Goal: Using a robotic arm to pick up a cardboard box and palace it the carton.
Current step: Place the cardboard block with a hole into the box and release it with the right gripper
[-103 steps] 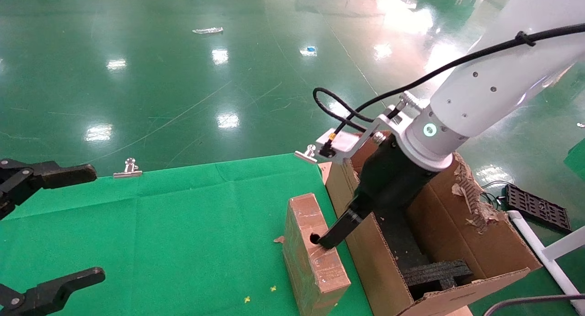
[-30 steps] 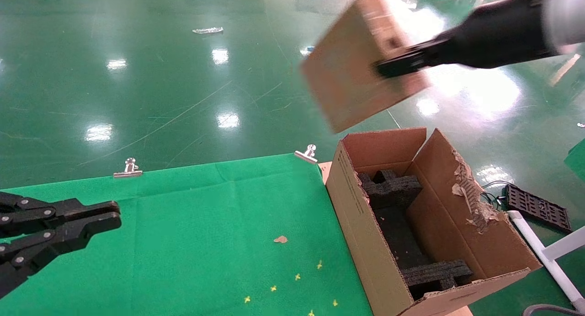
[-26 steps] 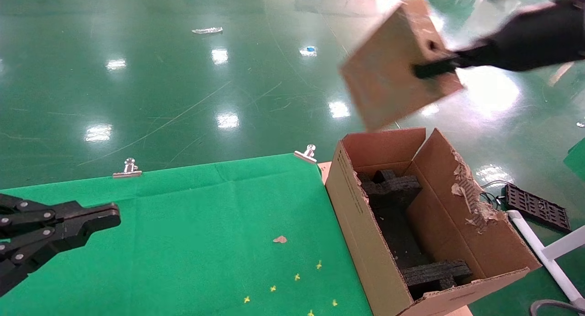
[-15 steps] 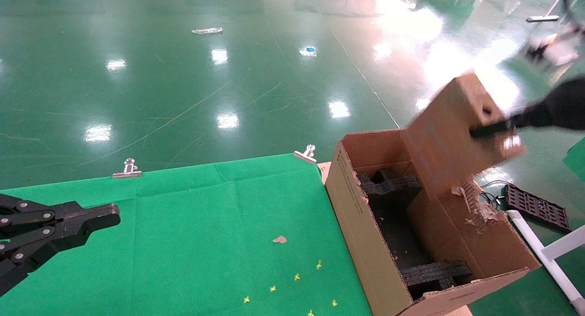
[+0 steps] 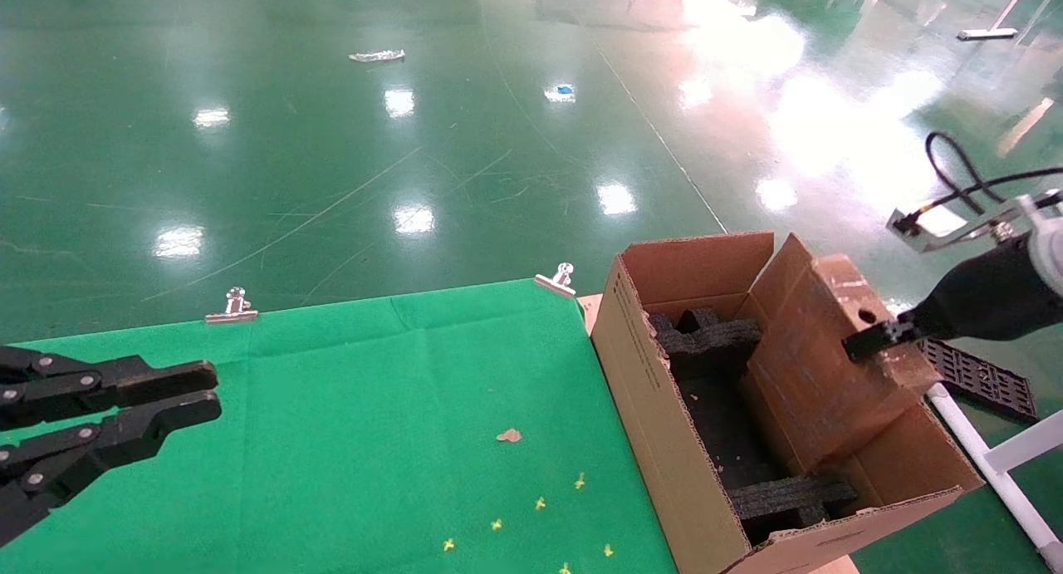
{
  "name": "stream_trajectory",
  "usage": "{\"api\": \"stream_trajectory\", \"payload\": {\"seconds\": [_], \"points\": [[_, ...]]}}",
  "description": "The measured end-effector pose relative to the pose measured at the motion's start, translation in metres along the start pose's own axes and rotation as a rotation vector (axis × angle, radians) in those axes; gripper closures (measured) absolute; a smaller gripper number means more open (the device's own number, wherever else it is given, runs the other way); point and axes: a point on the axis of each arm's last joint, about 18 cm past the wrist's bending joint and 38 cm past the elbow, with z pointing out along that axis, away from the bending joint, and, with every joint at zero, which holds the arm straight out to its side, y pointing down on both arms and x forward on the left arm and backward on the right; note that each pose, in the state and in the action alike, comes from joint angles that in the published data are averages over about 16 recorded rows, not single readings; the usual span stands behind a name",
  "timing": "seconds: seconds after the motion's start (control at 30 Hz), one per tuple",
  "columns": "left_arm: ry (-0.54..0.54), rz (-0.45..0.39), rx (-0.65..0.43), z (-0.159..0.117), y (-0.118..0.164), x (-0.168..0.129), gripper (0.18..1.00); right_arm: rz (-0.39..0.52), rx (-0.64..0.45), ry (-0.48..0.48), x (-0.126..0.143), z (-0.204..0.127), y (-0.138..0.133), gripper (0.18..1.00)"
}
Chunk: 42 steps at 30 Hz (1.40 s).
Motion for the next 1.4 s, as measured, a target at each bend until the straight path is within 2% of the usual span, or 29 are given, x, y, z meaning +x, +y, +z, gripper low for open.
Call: {"api": "stream_trajectory", "payload": {"seconds": [0.4, 0.93, 1.1, 1.4], "points": [[0.000, 0.000, 0.000, 0.000, 0.000, 0.000, 0.797, 0.024, -0.072, 0.050, 0.003, 0.043, 0.006, 0.855], [0.000, 0.000, 0.000, 0.000, 0.000, 0.000, 0.416, 0.039, -0.114, 0.051, -0.010, 0.114, 0.022, 0.866], [0.000, 0.000, 0.000, 0.000, 0.000, 0.000, 0.323, 0.040, -0.108, 0.044, -0.012, 0.132, 0.030, 0.868], [0.000, 0.000, 0.000, 0.000, 0.000, 0.000, 0.229, 0.033, -0.099, 0.036, -0.010, 0.148, 0.041, 0.869]]}}
